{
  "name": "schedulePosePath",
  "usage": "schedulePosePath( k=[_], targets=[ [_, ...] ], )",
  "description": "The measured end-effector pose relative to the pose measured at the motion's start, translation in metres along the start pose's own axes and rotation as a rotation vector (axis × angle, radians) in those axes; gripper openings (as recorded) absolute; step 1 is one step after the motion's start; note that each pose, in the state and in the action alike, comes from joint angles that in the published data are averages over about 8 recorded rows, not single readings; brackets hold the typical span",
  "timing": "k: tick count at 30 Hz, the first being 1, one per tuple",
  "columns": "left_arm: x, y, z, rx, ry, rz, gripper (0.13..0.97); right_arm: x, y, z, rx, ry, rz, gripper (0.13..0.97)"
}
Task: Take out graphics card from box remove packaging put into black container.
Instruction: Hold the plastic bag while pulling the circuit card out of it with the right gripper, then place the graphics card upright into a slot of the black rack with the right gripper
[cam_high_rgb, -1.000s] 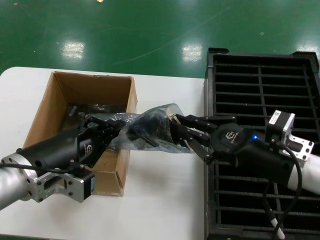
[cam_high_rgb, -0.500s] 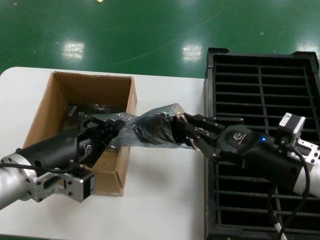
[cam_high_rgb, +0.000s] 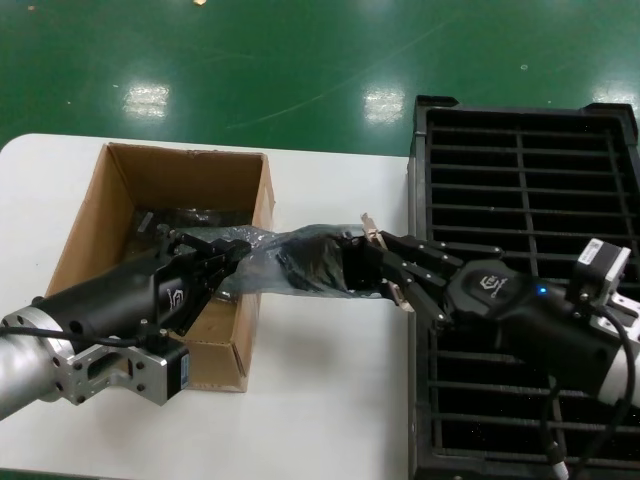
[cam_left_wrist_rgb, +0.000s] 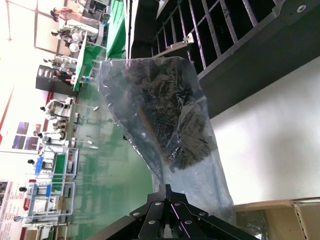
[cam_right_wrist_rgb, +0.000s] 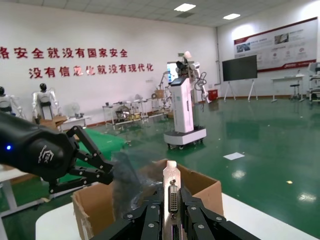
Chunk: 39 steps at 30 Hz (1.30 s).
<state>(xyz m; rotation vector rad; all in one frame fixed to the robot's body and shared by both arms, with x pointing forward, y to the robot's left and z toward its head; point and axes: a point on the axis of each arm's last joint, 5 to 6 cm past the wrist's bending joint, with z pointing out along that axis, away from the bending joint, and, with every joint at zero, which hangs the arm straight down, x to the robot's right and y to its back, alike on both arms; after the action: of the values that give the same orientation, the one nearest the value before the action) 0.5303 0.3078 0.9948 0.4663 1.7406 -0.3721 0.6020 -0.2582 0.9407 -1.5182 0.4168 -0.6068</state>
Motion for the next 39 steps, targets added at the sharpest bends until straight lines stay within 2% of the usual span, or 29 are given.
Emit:
schedulePosePath(
  k=[11,23,30,39],
  targets=[
    [0.0000,0.0000,0.000,0.000,0.000,0.000,0.139,-0.012,-0.017,-0.035,0.054,0.037,0.008,0.187],
    [0.0000,0.0000,0.000,0.000,0.000,0.000,0.139,-0.035,-0.062,-0.103,0.057,0.131,-0.112,0.187],
    [0.0000,0.0000,0.000,0.000,0.000,0.000,0.139,-0.038,-0.079,-0.126,-0.029,0.169,-0.231,0.187],
    [0.0000,0.0000,0.000,0.000,0.000,0.000,0.139,-0.032,-0.079,-0.124,-0.230,0.160,-0.313,0.187]
  ],
)
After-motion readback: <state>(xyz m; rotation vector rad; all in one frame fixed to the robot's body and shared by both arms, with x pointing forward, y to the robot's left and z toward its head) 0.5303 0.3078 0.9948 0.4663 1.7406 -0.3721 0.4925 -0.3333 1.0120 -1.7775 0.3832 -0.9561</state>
